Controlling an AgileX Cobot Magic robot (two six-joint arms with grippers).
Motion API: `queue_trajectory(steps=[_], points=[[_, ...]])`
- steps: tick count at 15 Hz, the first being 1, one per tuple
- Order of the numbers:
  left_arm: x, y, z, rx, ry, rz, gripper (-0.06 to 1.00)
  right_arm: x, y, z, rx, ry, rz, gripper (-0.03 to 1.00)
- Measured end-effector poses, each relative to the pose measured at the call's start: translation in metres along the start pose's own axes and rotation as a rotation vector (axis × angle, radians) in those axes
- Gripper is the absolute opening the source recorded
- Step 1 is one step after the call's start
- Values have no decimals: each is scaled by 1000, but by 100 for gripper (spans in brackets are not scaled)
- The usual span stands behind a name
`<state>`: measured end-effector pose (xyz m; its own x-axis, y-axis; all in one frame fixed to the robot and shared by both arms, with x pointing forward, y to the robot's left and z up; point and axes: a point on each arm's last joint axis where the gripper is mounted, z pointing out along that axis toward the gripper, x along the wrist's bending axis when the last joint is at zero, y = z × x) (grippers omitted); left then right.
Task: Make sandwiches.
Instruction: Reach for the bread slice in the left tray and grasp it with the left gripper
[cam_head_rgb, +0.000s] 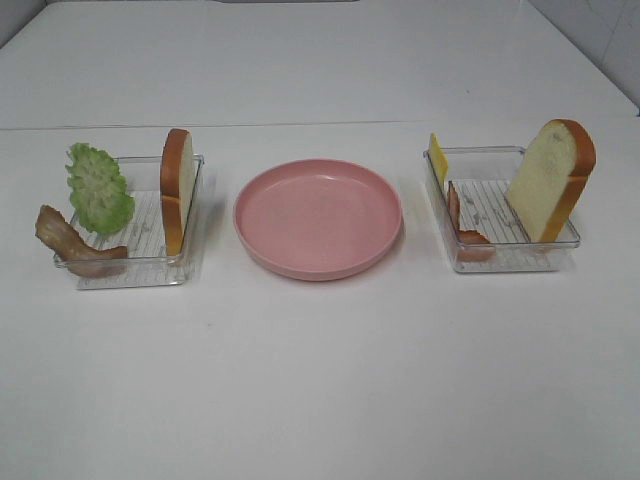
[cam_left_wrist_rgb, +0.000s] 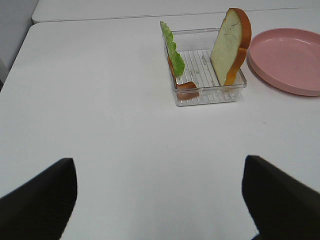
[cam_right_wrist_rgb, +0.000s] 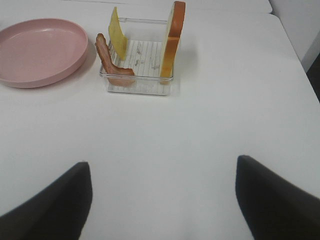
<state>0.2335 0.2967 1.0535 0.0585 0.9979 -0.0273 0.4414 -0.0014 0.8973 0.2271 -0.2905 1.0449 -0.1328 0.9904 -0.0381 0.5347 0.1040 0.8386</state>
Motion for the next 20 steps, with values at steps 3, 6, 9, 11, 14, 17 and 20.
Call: queue_trajectory(steps=[3,6,9,11,14,17,20], points=[[0,2,0,4,-2,-1,85,0,0,0,0,0,0,75],[-1,22,3,-37,-8,-9,83,0,0,0,0,0,0,75],[0,37,17,-25,-11,-20,82,0,0,0,0,0,0,75],[1,58,55,30,-18,-49,81,0,0,0,0,0,0,75],[3,79,96,125,-13,-68,80,0,0,0,0,0,0,75],[5,107,134,231,-12,-79,80,0,0,0,0,0,0,75],[5,128,177,387,-30,-99,80,0,0,0,0,0,0,75]])
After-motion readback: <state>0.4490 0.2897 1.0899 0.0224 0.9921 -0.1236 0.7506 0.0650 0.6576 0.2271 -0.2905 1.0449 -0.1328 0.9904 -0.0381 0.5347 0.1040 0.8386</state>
